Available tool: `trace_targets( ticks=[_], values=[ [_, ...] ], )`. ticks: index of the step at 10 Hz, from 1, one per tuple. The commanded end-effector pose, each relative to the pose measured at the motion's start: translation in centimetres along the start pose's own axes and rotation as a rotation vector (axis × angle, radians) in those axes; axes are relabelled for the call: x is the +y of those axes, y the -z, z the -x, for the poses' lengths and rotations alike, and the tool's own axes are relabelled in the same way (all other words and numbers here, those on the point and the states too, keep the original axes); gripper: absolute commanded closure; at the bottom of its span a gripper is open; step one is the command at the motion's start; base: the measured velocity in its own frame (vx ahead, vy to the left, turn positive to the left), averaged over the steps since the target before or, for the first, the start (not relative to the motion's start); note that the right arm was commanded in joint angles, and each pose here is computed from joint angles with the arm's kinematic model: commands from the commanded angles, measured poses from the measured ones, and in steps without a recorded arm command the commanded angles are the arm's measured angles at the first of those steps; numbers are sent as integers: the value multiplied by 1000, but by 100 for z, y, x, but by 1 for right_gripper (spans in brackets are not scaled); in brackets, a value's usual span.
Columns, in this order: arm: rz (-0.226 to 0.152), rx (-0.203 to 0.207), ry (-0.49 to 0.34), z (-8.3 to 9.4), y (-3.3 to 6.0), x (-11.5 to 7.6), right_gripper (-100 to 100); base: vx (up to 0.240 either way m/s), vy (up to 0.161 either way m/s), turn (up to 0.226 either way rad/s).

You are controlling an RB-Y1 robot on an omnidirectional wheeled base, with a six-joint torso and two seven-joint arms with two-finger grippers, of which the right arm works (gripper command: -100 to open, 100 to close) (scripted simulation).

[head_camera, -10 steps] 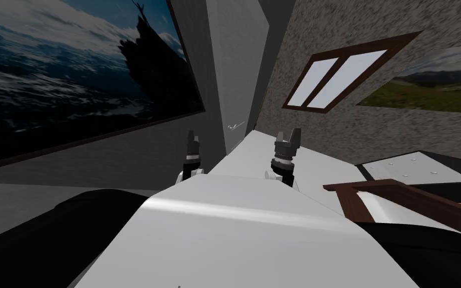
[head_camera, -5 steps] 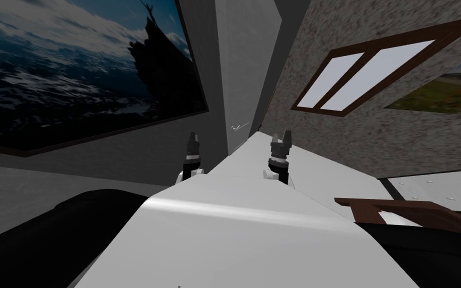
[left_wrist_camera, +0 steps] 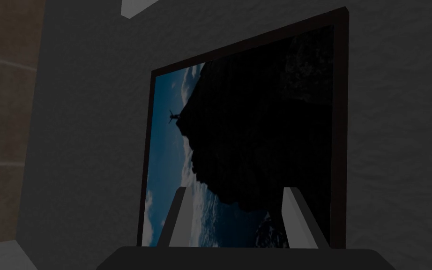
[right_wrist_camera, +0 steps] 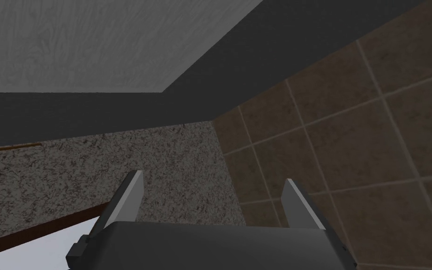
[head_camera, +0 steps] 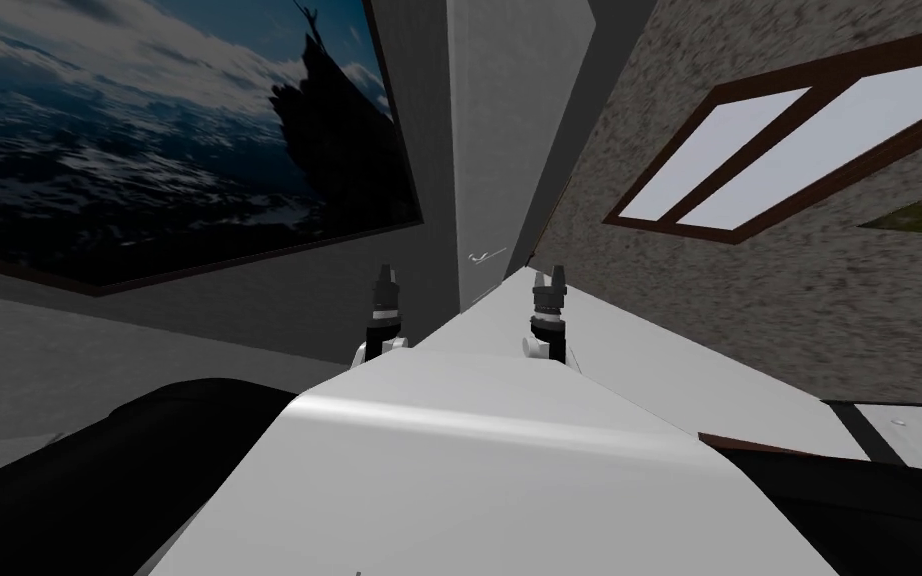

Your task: Pull the door open

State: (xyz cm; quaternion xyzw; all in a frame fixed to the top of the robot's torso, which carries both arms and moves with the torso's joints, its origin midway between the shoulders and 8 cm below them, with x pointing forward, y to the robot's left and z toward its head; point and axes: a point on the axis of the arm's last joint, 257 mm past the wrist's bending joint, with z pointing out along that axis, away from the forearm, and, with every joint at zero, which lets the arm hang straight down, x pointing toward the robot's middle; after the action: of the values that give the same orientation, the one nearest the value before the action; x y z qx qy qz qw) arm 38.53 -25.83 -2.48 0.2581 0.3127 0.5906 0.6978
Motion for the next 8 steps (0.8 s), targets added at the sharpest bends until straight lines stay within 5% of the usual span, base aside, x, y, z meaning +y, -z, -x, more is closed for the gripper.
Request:
trace_targets(
  ticks=[1,8],
  values=[
    [-21,11,-12,-35,7,-156,-100,75,-69,161],
    [-129,47,-45,-154,111,-811,-100,51,-68,152]
  ],
)
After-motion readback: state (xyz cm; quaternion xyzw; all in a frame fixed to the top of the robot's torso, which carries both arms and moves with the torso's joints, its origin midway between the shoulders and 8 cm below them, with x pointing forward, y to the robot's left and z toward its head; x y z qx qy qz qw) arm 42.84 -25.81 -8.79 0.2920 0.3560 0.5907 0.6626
